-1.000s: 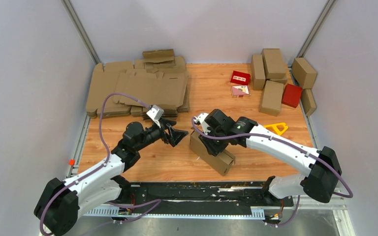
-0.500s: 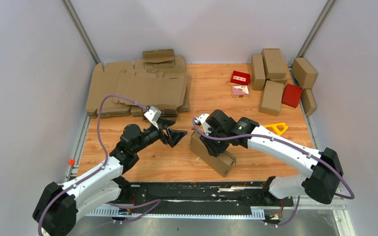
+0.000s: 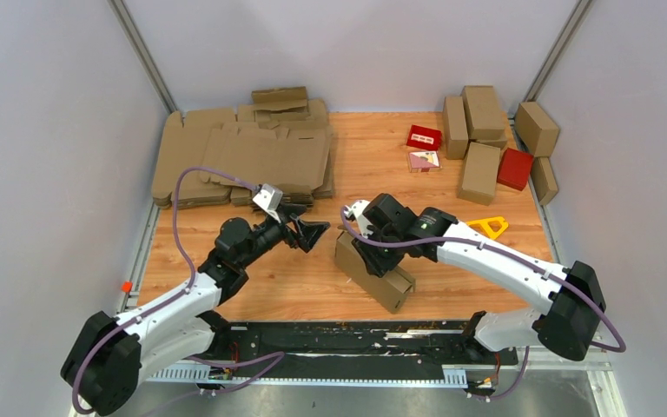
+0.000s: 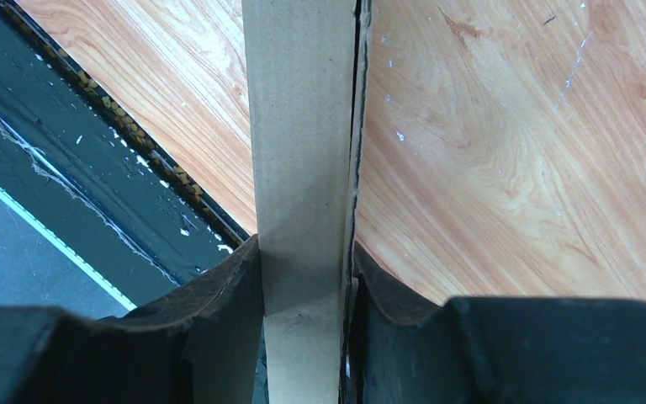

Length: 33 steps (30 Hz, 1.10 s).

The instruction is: Fold the paper box

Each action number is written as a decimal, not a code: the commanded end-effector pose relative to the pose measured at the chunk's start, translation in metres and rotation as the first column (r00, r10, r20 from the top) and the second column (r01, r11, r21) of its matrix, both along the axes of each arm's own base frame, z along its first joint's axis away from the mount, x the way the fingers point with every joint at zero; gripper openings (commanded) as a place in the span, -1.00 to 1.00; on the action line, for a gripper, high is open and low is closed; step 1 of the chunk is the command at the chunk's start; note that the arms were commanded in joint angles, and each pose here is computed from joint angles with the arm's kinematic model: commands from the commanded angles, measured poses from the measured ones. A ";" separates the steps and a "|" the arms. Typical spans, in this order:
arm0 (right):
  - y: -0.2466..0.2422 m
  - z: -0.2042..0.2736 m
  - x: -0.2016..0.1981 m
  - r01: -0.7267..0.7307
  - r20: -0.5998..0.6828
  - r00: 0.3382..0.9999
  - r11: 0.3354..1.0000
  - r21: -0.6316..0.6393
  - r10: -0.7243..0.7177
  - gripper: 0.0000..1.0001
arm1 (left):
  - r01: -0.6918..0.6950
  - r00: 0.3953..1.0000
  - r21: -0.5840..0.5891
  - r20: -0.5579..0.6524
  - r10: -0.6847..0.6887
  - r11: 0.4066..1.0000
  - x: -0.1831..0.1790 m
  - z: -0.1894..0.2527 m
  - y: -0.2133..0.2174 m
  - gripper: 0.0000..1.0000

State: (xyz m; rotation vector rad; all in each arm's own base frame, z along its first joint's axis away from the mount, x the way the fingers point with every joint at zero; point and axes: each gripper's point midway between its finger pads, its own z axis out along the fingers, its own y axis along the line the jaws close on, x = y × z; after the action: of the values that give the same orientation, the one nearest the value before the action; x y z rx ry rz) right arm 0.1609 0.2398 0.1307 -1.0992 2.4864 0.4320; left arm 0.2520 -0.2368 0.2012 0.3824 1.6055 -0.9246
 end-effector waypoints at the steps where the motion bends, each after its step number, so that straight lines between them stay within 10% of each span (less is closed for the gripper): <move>1: 0.011 0.009 0.003 0.009 0.024 1.000 0.998 0.060 -0.010 -0.44 | 0.003 0.996 -0.060 0.089 0.002 0.998 0.001 0.015 0.000 0.98; 18: 0.013 0.011 -0.001 -0.033 0.035 0.999 0.994 0.100 0.030 -0.38 | 0.242 0.962 -0.069 0.147 -0.230 0.968 -0.019 0.016 -0.033 0.90; 33: 0.021 0.011 0.001 -0.051 0.031 0.998 0.992 0.115 0.048 0.04 | 0.310 0.949 -0.002 0.067 -0.309 0.951 -0.013 -0.004 -0.049 0.41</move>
State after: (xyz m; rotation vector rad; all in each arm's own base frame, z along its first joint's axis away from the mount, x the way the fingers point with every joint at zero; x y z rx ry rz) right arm 0.1564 0.2474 0.1299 -1.1075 2.4567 0.5107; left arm 0.2352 -0.2807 0.1764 0.6232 1.5744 -1.1473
